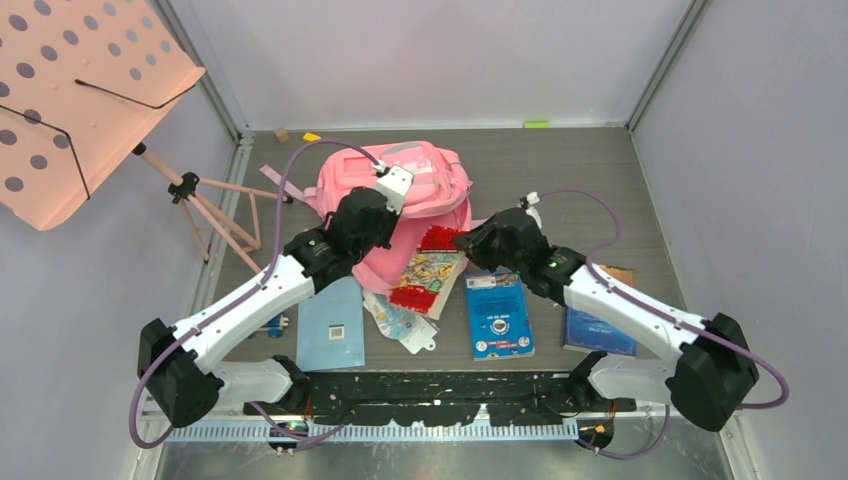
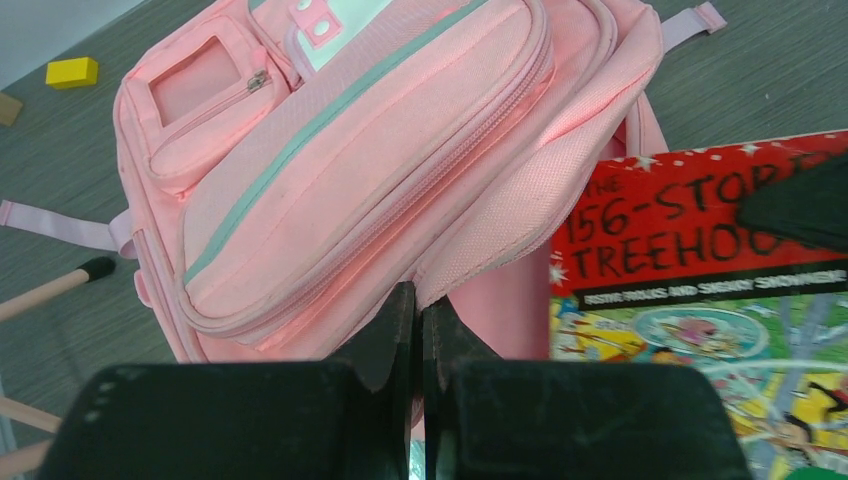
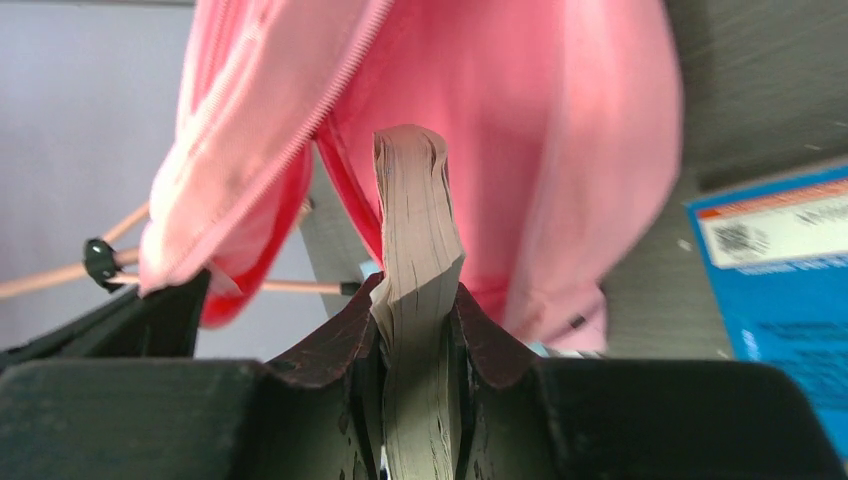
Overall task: Pack the student bag
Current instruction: Pick up the book from the center of the board, then place the book in the student bag.
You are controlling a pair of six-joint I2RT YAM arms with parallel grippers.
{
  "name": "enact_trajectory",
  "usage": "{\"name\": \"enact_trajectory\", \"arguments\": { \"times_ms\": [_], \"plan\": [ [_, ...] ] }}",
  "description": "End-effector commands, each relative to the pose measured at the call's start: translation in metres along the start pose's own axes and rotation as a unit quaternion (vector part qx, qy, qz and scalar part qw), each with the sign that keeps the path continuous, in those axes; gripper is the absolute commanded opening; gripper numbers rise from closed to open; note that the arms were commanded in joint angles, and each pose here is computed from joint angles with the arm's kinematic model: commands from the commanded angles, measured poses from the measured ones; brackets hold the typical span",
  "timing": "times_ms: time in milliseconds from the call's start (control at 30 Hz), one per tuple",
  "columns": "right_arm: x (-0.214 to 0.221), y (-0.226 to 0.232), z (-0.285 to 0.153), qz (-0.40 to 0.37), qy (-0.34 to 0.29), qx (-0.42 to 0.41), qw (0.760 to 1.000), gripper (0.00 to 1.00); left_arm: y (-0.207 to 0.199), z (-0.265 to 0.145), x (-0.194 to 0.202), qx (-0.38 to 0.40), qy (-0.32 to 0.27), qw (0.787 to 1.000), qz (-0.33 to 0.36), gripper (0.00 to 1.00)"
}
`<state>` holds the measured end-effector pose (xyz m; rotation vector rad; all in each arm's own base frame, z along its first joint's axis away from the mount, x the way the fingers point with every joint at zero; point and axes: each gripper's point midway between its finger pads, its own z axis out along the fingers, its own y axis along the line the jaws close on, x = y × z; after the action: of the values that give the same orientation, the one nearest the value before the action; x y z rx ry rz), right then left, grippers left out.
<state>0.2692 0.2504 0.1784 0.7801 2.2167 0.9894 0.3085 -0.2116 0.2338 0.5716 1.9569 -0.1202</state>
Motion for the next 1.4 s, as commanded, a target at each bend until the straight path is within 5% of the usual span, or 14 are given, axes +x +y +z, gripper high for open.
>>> {"name": "enact_trajectory", "arguments": {
  "times_ms": [0,567,1367],
  "plan": [
    [-0.025,0.082,0.008,0.093,-0.081,-0.135,0.983,0.01,0.0,-0.012,-0.036,0.009,-0.064,0.997,-0.038,0.0],
    [-0.067,0.085,0.078,0.154,-0.248,-0.169,0.941,0.01,-0.003,-0.017,-0.04,0.022,-0.073,0.996,-0.051,0.0],
    [-0.094,0.087,0.144,0.213,-0.344,-0.219,0.888,0.01,-0.006,-0.016,-0.039,0.029,-0.07,0.995,-0.058,0.0]
  ]
}}
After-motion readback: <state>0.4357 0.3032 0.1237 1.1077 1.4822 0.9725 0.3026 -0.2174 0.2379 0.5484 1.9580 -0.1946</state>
